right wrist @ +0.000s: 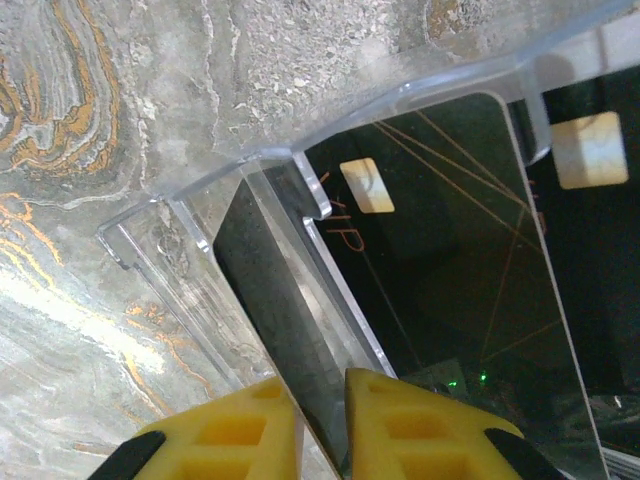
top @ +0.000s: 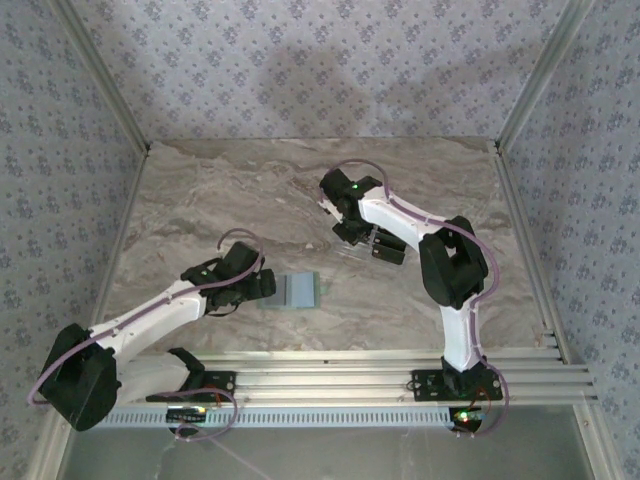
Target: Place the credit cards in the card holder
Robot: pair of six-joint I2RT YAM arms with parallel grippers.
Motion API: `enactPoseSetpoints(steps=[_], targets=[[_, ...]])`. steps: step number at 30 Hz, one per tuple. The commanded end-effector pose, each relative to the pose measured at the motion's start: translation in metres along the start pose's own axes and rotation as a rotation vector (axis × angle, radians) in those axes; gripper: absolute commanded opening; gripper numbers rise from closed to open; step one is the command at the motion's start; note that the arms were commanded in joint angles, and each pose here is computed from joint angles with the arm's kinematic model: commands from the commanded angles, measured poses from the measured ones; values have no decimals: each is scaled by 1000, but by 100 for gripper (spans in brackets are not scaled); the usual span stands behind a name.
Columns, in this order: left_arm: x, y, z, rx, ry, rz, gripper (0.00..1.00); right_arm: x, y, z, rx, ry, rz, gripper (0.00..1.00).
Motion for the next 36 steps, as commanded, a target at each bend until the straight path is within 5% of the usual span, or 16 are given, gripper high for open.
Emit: enactPoseSetpoints(steps=[1,19,28,36], targets=[[-5,2,-3,14,-7,-7,100,-4,17,-6,14,12,-20,19],[-5,3,-4,25,-11,-9,100,-14,34,-7,30,44,-51,0],[-4,4,2,-13,-32,-10,100,-24,95,4,59,26,-206,0],[1,-6,5,-62,-78,23,100,-15,141,44,-250,-254,-382,0]])
Point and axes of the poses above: each hand's point on the last joint's axis, 136 mm out from that joint toward the fingers, its own y axis back along the fingers, its own z axis along the line the jaws close on, x = y × z, the point moved 6 cm from there along y, back along the fingers, and after that the axes turned 3 degrees about -y, right-handed, at the moved point
